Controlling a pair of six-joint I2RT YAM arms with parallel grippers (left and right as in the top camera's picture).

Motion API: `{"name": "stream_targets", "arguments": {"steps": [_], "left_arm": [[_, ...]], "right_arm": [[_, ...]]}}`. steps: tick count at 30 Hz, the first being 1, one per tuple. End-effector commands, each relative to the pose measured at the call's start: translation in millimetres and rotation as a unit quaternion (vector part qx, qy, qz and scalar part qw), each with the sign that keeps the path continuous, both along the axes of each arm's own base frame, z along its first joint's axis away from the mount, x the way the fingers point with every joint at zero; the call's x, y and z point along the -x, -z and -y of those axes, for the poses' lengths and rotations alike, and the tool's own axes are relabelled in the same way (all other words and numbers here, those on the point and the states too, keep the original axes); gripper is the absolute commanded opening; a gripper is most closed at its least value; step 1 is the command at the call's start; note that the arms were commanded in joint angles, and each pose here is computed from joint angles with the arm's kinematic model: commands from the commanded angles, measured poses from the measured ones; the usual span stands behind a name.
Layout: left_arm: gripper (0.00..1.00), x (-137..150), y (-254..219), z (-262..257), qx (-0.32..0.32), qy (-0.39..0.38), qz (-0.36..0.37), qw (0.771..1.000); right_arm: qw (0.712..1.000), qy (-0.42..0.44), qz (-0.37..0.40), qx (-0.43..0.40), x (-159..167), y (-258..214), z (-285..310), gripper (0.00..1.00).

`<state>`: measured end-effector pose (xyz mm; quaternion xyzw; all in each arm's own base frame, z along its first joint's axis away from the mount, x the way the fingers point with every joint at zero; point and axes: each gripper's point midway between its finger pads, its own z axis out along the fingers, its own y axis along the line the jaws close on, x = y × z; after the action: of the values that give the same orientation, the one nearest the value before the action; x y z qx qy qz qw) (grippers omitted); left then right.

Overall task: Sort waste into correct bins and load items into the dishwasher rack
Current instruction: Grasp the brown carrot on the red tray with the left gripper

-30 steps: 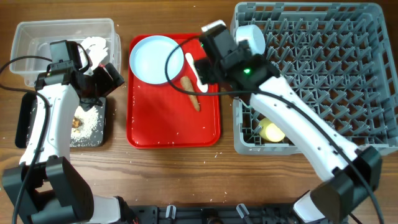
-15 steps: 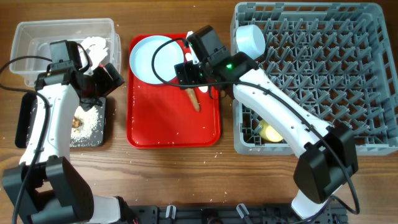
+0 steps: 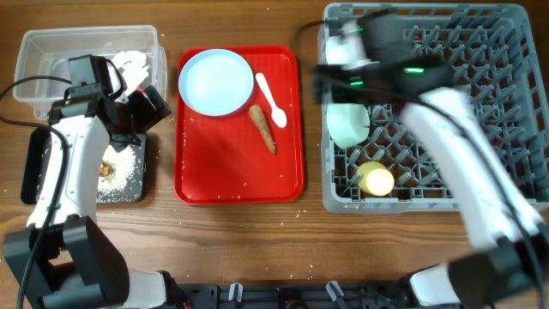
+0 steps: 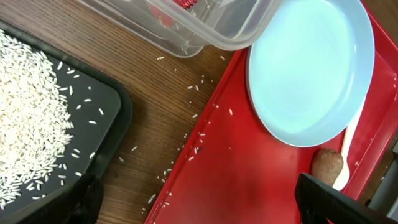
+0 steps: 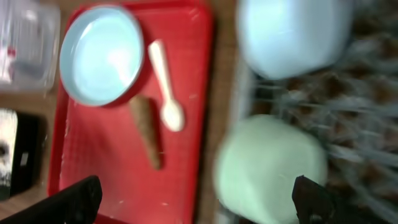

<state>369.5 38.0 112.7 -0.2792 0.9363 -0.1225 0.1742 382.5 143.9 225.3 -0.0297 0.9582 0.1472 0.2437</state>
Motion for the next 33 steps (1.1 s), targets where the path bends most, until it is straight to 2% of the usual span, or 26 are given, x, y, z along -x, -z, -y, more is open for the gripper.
{"name": "stream_targets", "arguments": {"steps": [1, 4, 9, 13, 16, 21, 27, 33], "left_arm": [[1.00, -2, -12, 11, 0.029, 0.016, 0.015, 0.999], [0.99, -10, -19, 47, 0.061, 0.065, 0.036, 0.995], [0.97, -11, -16, 121, -0.012, 0.173, 0.049, 0.984], [0.97, -14, -9, 179, -0.079, 0.197, 0.073, 0.974], [0.93, -12, 5, 210, -0.103, 0.211, 0.079, 0.969], [0.90, -15, 47, 232, -0.146, 0.234, 0.065, 0.959], [0.87, -17, 86, 236, -0.157, 0.244, 0.039, 0.956], [0.67, -16, 105, 235, -0.161, 0.243, 0.023, 0.956]], "right_arm": [[0.999, 0.008, 0.037, 0.012, 13, -35, 44, 1.00], [0.999, 0.026, 0.037, 0.026, 19, -40, 74, 1.00], [0.998, 0.040, 0.032, 0.028, 19, -38, 84, 1.00], [0.998, 0.040, 0.031, 0.028, 19, -38, 84, 1.00], [0.999, 0.039, 0.024, 0.028, 22, -36, 84, 1.00], [0.999, 0.040, 0.021, 0.028, 23, -35, 84, 1.00], [0.999, 0.039, 0.010, 0.030, 27, -32, 85, 1.00], [0.999, 0.039, 0.010, 0.030, 27, -31, 85, 1.00]]}}
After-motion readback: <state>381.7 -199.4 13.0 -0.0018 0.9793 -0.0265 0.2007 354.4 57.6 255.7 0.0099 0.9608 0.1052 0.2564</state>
